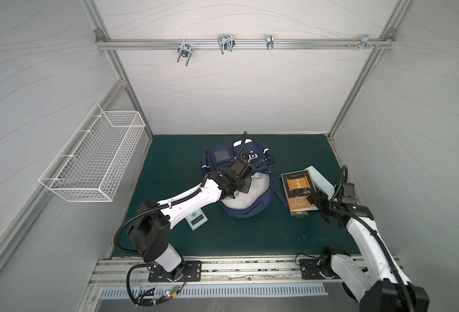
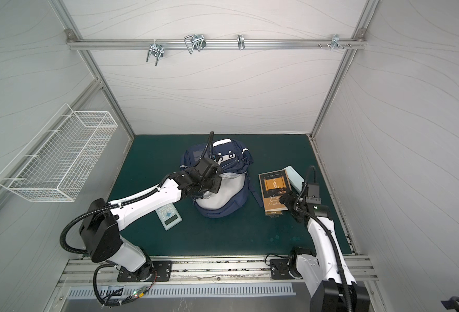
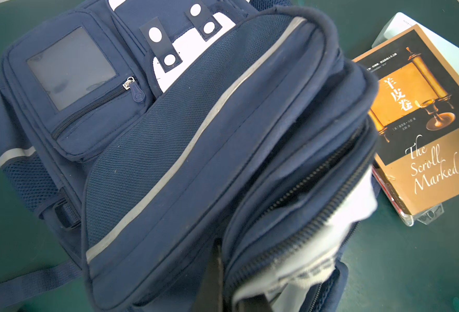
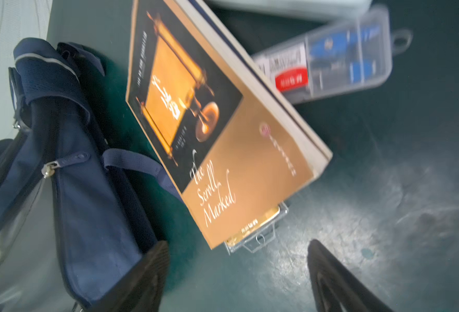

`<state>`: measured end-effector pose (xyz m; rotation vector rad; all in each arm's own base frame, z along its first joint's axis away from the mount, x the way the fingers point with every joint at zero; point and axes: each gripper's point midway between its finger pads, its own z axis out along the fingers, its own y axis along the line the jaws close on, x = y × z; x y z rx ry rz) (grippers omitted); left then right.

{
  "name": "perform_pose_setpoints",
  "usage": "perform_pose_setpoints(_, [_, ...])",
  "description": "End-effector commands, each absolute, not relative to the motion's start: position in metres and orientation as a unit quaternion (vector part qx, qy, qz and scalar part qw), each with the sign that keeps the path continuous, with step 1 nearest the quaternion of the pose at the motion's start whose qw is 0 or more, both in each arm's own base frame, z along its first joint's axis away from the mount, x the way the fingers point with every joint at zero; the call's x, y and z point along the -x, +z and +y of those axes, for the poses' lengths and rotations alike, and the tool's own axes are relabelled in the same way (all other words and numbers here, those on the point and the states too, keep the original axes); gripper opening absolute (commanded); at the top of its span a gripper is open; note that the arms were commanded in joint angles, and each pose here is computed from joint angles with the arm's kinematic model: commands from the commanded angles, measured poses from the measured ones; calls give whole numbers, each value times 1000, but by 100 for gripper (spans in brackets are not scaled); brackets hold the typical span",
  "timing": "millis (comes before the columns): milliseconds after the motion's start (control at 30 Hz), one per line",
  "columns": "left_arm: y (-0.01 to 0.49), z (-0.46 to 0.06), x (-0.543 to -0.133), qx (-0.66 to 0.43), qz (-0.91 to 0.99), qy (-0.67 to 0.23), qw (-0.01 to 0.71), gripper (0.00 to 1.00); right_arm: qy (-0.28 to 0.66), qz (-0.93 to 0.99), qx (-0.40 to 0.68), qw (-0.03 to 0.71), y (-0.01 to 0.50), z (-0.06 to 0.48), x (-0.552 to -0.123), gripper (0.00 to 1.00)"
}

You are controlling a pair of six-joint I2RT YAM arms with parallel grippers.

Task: Pack books, pencil case, and school supplies into a backpack
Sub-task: Pick up the book.

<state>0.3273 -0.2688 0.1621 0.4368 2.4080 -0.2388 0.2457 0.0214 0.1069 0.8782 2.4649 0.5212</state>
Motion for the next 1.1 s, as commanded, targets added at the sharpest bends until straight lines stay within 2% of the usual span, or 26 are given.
perform_pose_setpoints(0, [200, -280, -337, -148, 903, -135, 381, 0, 131, 909, -308, 248, 111, 1, -263, 77])
perform_pose_setpoints(167, [200, -279, -336, -150, 902, -133, 383, 0, 118, 925, -292, 215, 93, -1, -287, 64])
perform_pose_setpoints(300, [196, -281, -337, -151, 904, -135, 378, 0, 120, 933, -279, 191, 80, 6, -289, 51])
perform_pose_setpoints(567, [176, -297, -331, -164, 913, -155, 340, 0, 146, 948, -231, 166, 70, 37, -277, 42])
perform_pose_setpoints(633, [172, -299, -329, -169, 915, -151, 334, 0, 119, 951, -225, 177, 82, 30, -275, 45])
perform_pose_setpoints(767, [167, -303, -328, -170, 917, -154, 327, 0, 79, 941, -248, 218, 108, 2, -281, 70])
perform_pose_setpoints(800, [166, -304, -327, -170, 917, -157, 324, 0, 74, 940, -255, 214, 108, -4, -283, 72])
perform_pose_setpoints(933, [163, -309, -326, -169, 919, -166, 315, 0, 64, 948, -253, 182, 92, -9, -292, 73])
perform_pose_setpoints(1067, [161, -308, -325, -171, 920, -164, 312, 0, 103, 954, -230, 164, 75, 11, -298, 68])
